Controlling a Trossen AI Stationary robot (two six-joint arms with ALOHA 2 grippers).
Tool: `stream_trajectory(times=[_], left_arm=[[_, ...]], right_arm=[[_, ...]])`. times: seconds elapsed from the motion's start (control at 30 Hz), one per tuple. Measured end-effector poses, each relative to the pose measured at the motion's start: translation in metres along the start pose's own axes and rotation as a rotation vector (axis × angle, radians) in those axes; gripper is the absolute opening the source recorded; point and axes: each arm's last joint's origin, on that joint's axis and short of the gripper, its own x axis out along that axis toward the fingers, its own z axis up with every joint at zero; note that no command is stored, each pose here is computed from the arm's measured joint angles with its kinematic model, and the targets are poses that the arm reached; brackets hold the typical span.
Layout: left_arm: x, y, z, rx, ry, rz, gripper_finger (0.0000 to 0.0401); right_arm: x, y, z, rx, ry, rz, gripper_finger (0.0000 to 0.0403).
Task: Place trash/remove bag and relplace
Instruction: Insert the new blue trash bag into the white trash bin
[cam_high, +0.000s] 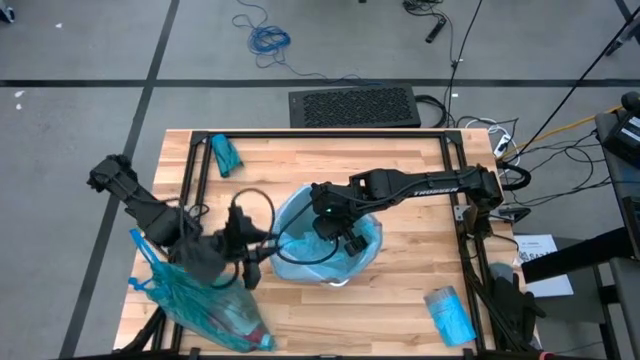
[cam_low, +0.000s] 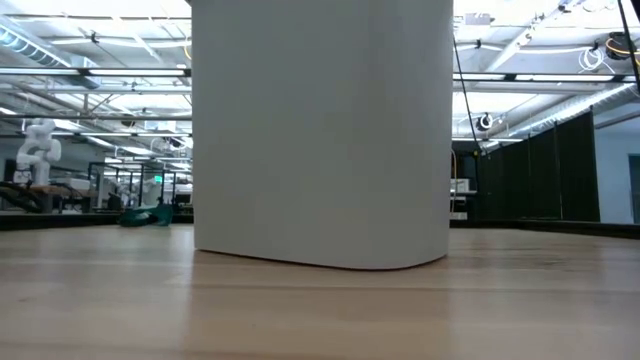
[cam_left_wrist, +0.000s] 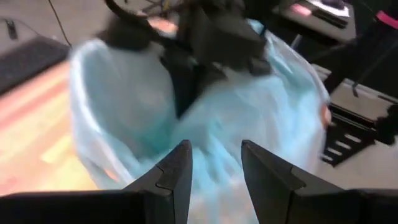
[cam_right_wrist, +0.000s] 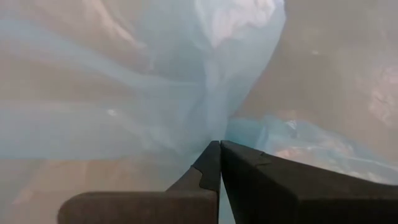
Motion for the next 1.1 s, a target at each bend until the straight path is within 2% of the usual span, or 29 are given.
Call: stream_trajectory(times=[0.17,0.4,0.57,0.73,1.1], left_arm=[[0.008,-0.016,-0.030,-0.021,0.145,0.004,0.0134],[0.031,-0.018,-0.060,0.024,0.255,0.180,0.0134],[0.049,-0.007,-0.052,0.080,0.233,0.265,0.0134],[0.063,0.008,-0.039,0.146,0.248,0.298,0.0134],[0.080,0.022,-0.025,0.204,0.279,0.293,0.0134]], right_arm=[[0.000,-0.001,0.000,-0.004,-0.001,-0.002,0.0004],[0.000,-0.001,0.000,-0.008,-0.008,-0.006,0.0004],[0.000,-0.001,0.000,0.004,-0.003,-0.004,0.0004],[-0.001,-0.002,-0.001,0.040,-0.003,-0.003,0.0004],[-0.003,-0.005,-0.004,0.088,0.007,0.015,0.0004]])
